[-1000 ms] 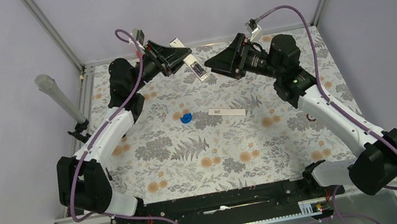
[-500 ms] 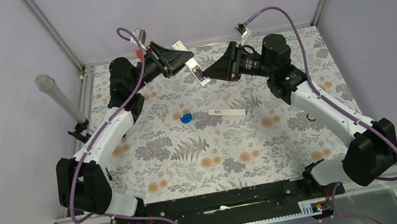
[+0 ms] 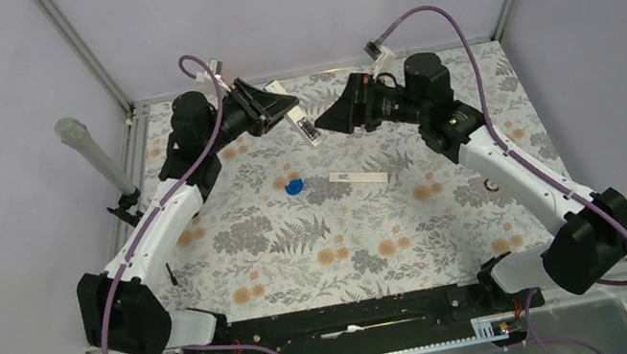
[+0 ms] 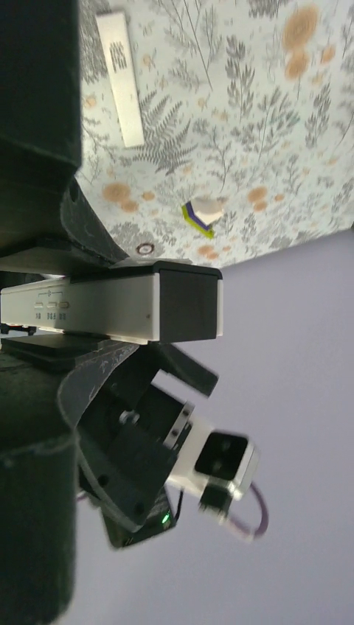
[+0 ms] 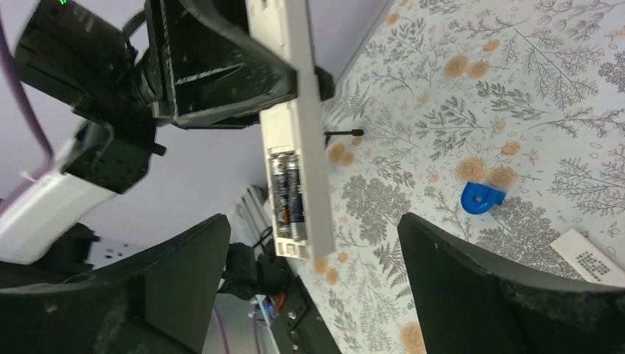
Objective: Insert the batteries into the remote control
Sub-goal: Load the battery into the remote control, then place the remote control at the center of the board.
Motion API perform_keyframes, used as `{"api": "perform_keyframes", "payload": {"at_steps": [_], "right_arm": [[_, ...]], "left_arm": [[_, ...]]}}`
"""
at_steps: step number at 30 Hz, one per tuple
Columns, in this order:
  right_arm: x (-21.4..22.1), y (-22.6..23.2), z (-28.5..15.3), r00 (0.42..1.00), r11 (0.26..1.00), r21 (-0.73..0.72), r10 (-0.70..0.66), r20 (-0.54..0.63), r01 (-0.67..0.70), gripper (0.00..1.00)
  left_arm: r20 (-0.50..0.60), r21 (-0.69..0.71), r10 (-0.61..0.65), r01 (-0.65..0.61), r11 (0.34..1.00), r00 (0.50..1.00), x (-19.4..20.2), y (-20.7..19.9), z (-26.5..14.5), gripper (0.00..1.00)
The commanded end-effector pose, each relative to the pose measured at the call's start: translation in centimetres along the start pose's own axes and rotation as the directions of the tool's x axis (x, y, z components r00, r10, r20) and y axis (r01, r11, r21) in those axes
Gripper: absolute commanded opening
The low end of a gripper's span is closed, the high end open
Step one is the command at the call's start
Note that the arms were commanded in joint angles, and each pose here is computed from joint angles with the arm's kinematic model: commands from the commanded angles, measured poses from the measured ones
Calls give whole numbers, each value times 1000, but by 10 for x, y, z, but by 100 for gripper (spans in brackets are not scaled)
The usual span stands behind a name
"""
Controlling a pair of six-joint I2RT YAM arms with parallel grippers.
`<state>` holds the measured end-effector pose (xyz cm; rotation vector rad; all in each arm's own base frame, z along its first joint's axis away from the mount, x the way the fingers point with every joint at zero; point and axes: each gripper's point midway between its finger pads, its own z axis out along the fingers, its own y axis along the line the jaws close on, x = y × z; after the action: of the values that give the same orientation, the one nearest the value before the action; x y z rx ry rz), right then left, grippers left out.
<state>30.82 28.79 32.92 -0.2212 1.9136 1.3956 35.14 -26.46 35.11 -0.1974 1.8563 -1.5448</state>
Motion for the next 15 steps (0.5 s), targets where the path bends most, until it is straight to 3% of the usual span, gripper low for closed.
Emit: {"api": "perform_keyframes", "payload": {"at_steps": [1,8,12,15], "right_arm": [[10,15,15,947,945,75,-316,-47,319,93],[17,16,45,873,866,117,-479,-90,487,90],[25,12,58,844,837,117,-521,-128,535,82],[26,11,65,848,843,108,-513,-137,527,69]], "left_arm": [[81,-69,79,-73,995,994,-13,-8,-15,0],[80,-142,63,-52,989,995,-5,6,-25,0],[88,-147,60,-46,988,994,-4,8,-29,0],[88,-155,57,-43,987,994,-2,11,-31,1]]}}
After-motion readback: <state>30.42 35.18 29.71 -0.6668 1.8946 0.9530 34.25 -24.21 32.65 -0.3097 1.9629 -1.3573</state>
